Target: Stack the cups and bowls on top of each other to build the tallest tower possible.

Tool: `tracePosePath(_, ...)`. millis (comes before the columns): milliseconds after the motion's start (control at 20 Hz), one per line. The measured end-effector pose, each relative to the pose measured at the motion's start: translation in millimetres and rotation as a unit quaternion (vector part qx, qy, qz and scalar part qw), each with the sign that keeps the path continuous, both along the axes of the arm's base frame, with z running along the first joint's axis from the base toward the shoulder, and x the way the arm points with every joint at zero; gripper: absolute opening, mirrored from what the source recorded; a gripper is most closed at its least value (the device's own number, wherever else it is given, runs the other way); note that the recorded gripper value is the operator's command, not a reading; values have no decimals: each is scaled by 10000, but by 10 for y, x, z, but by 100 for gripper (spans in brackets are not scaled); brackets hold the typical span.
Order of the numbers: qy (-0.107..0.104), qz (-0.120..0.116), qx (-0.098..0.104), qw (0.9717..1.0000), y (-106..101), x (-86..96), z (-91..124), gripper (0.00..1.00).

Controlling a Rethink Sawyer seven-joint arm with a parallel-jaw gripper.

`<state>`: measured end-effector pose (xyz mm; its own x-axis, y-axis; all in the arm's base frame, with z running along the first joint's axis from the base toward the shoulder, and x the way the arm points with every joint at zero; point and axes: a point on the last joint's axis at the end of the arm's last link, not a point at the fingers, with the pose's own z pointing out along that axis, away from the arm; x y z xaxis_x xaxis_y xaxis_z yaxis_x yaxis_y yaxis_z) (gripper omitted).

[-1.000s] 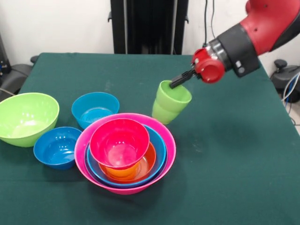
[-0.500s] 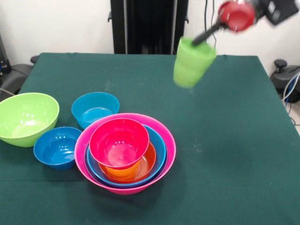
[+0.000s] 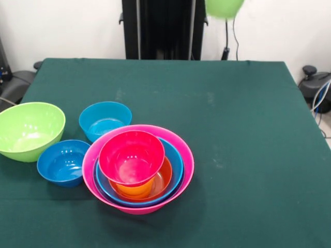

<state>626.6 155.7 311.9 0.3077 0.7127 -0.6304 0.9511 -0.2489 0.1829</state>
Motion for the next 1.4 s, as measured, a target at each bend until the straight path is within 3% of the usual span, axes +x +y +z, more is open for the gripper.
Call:
tracePosePath(200,87,447,329,9984,-242,128,560,0)
tracePosePath(250,125,626,450,9969,-327,169,694,0)
tracePosePath(300,207,945,684,9930,-481,233,877,0)
tracePosePath(400,242,1075,788,9908,-546,257,936,0)
tracePosePath(450,331,1417,1049,9838,-711,307,1060,0)
tracePosePath(600,410,1777,1272,9750,-874,352,1153,0)
tracePosePath(650,436,2088,1426,9665,-992,400,1214,0)
tracePosePath(700,439,2249,1497,9618,-1049,426,1241,0)
tracePosePath(750,438,2492,1591,9543,-1137,464,1271,0)
tracePosePath(800,433,2610,1638,9504,-1181,482,1283,0)
tracePosePath(850,419,2887,1721,9409,-1284,525,1300,0)
tracePosePath(900,413,2963,1740,9382,-1316,536,1303,0)
tracePosePath(950,395,3263,1792,9273,-1436,576,1303,0)
tracePosePath(1000,385,3406,1815,9217,-1493,596,1298,0)
tracePosePath(1050,378,3610,1837,9135,-1579,619,1287,0)
tracePosePath(1100,377,3707,1848,9094,-1620,628,1279,0)
tracePosePath(1200,407,4017,1866,8956,-1747,651,1247,0)
tracePosePath(1250,479,4297,1871,8821,-1855,661,1210,0)
tracePosePath(1400,572,4540,1886,8689,-1943,664,1175,0)
